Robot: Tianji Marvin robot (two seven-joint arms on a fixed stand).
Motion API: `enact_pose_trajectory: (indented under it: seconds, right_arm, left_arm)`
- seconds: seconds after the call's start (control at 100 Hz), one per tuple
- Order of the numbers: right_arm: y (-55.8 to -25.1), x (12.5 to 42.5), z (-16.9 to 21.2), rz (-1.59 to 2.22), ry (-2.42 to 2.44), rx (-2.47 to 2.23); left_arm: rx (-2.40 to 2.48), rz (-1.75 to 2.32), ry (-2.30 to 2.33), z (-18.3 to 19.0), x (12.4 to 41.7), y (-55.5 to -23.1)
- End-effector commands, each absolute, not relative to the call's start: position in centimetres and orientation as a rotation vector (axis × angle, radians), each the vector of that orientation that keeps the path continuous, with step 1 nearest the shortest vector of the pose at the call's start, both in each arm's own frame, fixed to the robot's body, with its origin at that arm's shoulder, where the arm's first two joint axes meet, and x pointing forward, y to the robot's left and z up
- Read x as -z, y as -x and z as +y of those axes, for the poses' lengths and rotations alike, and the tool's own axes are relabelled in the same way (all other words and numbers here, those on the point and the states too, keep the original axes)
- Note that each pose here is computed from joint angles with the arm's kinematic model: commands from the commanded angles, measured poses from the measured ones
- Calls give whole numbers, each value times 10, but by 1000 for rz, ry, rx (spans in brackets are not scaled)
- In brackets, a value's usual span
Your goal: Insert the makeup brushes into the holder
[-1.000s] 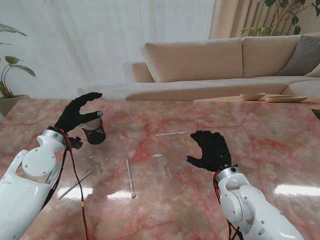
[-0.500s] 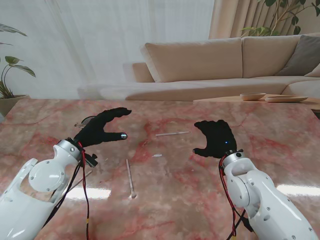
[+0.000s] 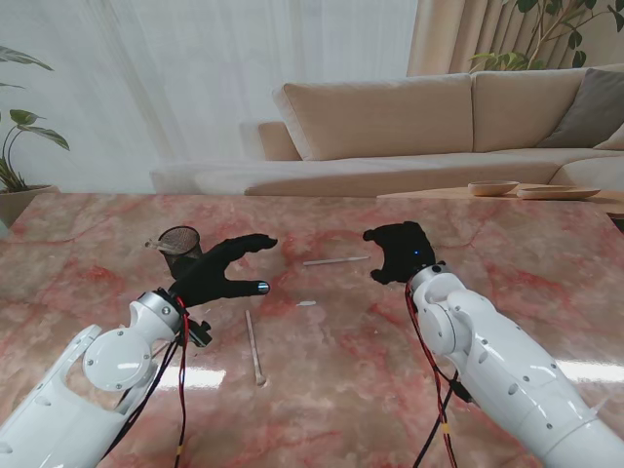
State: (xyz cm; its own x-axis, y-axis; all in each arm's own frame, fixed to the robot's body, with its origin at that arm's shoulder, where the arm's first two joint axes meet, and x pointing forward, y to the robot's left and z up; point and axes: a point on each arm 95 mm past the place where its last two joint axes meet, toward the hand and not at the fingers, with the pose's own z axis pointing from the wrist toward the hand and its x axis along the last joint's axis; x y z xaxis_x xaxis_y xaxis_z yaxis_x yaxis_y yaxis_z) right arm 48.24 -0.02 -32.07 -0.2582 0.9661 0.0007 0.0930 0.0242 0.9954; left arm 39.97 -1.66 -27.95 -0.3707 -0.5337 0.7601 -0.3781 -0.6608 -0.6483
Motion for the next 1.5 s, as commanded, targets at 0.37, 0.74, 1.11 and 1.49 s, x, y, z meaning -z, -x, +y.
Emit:
enact_pose_trajectory:
  seconds: [0.37, 0.74, 1.11, 1.49]
  right_arm:
    - [-523, 341, 14, 1491, -1198, -1306]
    - [-541, 354, 13, 1498, -1244, -1251]
    - [-552, 369, 13, 1507, -1289, -1208]
    - [-561, 382, 16, 1520, -1324, -1180]
  left_arm:
    - [2168, 1218, 1763, -21, 298, -396]
    - [2149, 1201, 1763, -16, 297, -393]
    - [2136, 1189, 1756, -10, 297, -388]
    - [2118, 1183, 1769, -5, 299, -386]
